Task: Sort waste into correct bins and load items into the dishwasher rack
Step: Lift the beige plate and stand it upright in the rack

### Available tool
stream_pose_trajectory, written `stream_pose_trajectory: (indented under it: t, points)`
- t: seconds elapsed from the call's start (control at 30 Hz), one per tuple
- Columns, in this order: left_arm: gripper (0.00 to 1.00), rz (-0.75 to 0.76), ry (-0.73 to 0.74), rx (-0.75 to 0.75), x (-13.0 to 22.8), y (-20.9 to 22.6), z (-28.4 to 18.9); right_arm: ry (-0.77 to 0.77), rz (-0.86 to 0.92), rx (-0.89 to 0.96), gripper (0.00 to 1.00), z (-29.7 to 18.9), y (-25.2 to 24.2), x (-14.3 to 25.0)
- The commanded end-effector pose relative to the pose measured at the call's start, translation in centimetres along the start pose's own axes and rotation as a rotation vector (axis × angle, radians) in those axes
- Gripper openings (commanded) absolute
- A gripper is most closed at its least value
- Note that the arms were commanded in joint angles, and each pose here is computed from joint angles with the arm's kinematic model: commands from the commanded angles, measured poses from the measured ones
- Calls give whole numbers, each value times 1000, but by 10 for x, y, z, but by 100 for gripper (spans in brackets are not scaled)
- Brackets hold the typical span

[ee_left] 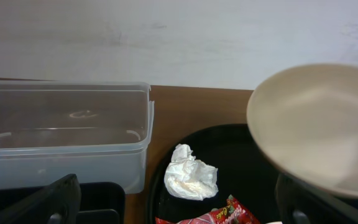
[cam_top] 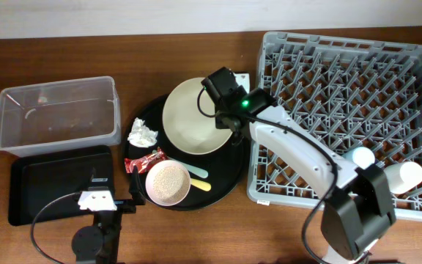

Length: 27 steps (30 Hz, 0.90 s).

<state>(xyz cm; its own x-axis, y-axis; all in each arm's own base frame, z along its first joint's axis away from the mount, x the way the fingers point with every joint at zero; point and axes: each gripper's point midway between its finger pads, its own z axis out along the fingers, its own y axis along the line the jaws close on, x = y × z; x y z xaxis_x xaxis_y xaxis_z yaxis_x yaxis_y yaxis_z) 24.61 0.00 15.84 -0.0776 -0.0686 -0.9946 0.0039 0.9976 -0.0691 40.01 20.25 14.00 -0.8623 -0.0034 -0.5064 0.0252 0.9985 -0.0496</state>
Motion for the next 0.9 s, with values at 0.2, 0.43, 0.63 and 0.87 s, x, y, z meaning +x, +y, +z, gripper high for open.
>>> stream_pose_trajectory:
  t: [0.2, 0.43, 0.63, 0.87]
  points:
    - [99, 16, 1, 18, 2, -3, 0, -318, 82, 385, 4, -103, -133, -84]
    - [99, 16, 1, 18, 2, -3, 0, -285, 44, 799, 4, -133, -253, -93]
    - [99, 16, 1, 18, 2, -3, 0, -214, 170, 1195, 4, -160, -354, -80]
    - [99, 16, 1, 18, 2, -3, 0, -198, 415, 1333, 4, -176, -445, -56]
